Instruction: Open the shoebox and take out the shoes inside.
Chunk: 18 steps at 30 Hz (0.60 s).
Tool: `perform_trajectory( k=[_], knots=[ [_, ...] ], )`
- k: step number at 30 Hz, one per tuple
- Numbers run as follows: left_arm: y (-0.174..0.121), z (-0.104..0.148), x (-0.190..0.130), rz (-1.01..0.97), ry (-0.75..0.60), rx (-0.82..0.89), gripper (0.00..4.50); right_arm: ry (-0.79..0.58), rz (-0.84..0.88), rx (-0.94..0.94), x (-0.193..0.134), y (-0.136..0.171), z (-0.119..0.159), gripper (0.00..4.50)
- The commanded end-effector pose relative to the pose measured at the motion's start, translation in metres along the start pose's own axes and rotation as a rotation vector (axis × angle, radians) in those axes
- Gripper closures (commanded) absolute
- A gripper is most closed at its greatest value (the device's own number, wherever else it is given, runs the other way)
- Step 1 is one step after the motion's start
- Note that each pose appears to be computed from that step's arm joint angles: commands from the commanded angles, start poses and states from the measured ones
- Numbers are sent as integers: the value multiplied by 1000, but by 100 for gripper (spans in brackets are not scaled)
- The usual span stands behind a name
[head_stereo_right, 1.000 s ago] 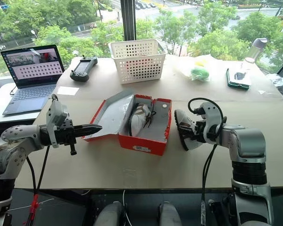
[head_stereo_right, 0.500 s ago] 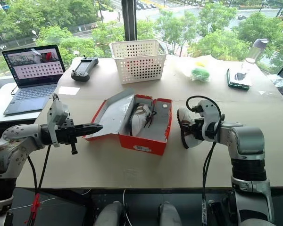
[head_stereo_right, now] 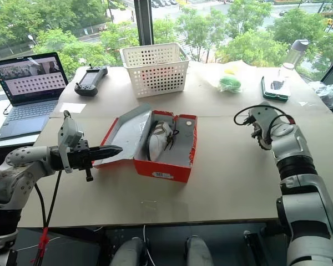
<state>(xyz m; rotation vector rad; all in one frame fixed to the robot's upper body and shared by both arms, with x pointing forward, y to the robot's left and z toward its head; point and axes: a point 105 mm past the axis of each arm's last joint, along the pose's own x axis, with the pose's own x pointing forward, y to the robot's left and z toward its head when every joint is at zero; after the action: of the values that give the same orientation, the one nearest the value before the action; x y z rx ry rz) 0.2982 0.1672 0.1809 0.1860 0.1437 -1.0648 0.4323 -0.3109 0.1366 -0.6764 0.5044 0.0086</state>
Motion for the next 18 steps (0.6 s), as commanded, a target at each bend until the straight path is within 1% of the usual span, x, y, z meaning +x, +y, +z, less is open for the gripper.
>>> perform_trajectory(
  k=[1,2,5,7,8,12,15,18],
  knots=[
    [-2,10,-2,4,-19,45,450,28,11,153,2,-6,-18,219],
    [-2,10,-3,6,-19,45,450,17,13,200,1,-8,-17,205],
    [-3,10,-4,11,-17,44,450,-13,8,317,0,-15,-12,102],
    [-3,10,-5,12,-16,43,450,-22,-2,361,-2,-20,-11,29],
    [-4,9,-5,12,-14,43,450,-25,-6,377,-3,-22,-11,7],
    [-4,9,-6,16,-11,41,450,-50,-6,452,-5,-27,-7,7],
    [-4,10,-5,14,-11,41,450,-68,-39,451,-7,-35,-6,7],
    [-4,10,-5,13,-10,41,450,-126,-65,424,-11,-46,9,7]
  ],
)
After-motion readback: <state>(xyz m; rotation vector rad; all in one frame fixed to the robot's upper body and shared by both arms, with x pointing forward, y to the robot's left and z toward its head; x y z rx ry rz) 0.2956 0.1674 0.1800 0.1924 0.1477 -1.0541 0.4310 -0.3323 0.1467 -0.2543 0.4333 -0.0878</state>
